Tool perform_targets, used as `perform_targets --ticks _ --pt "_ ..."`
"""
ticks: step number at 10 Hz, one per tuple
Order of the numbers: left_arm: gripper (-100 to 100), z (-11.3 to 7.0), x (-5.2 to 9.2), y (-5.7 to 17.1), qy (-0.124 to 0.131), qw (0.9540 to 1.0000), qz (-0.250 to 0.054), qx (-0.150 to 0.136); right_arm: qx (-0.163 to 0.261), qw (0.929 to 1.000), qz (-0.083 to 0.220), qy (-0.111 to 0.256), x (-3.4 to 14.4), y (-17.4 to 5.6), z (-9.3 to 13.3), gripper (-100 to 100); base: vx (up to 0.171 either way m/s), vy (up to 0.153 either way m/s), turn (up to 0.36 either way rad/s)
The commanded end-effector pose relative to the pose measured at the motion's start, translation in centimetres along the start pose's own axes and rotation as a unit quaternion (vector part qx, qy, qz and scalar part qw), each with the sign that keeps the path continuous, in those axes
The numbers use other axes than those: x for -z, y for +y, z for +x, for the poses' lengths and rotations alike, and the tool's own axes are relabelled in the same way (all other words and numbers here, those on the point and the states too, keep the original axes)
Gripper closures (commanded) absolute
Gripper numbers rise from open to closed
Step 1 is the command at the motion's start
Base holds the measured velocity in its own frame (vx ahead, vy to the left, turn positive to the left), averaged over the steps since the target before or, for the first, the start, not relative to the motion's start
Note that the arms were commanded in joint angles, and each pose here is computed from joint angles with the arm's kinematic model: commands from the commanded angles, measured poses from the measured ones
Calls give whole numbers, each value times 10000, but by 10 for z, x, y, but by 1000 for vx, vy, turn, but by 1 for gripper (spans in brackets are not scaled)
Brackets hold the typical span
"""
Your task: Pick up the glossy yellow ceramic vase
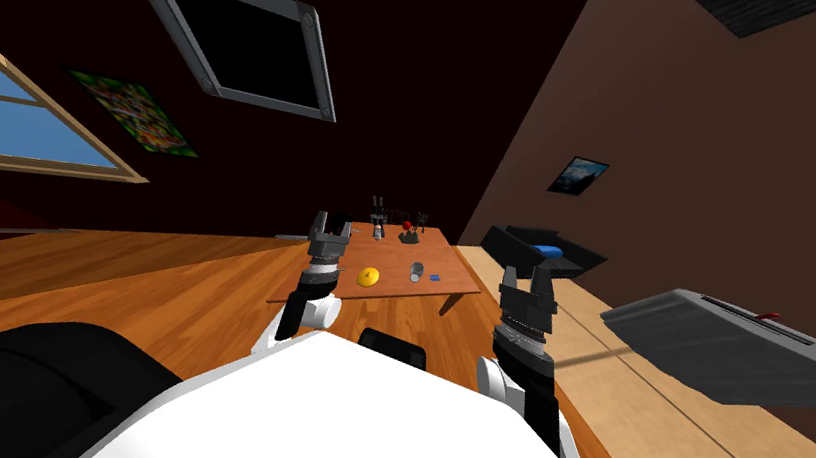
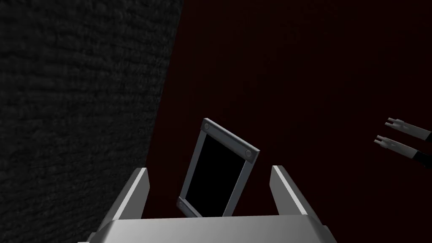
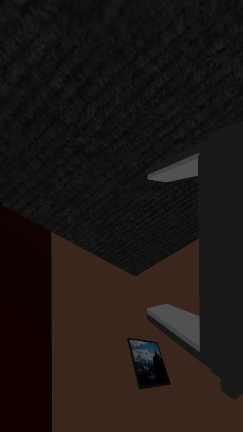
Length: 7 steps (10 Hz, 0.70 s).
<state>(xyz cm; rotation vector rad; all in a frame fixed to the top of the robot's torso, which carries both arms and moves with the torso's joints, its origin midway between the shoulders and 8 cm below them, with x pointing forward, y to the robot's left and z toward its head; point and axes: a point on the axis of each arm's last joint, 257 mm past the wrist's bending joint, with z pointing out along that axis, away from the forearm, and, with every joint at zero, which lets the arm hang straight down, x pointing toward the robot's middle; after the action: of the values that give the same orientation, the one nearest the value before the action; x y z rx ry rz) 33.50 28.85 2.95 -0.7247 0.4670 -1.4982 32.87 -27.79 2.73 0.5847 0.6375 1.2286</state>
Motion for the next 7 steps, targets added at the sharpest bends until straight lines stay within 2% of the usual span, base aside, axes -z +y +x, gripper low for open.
perform_targets --ticks 1,4,6,7 --pt "-100 1 -1 8 140 9999 -93 -16 0 10000 0 0 0 0 0 0 -10 -4 -1" --pt "-100 -4 -5 37 334 9986 -404 9 0 10000 0 0 0 0 0 0 -40 -19 1" --pt "-100 -13 -12 61 347 9973 -642 95 0 10000 0 0 0 0 0 0 -53 -25 9" --pt "-100 -14 -10 65 333 9970 -689 90 0 10000 0 0 0 0 0 0 -36 -21 6"
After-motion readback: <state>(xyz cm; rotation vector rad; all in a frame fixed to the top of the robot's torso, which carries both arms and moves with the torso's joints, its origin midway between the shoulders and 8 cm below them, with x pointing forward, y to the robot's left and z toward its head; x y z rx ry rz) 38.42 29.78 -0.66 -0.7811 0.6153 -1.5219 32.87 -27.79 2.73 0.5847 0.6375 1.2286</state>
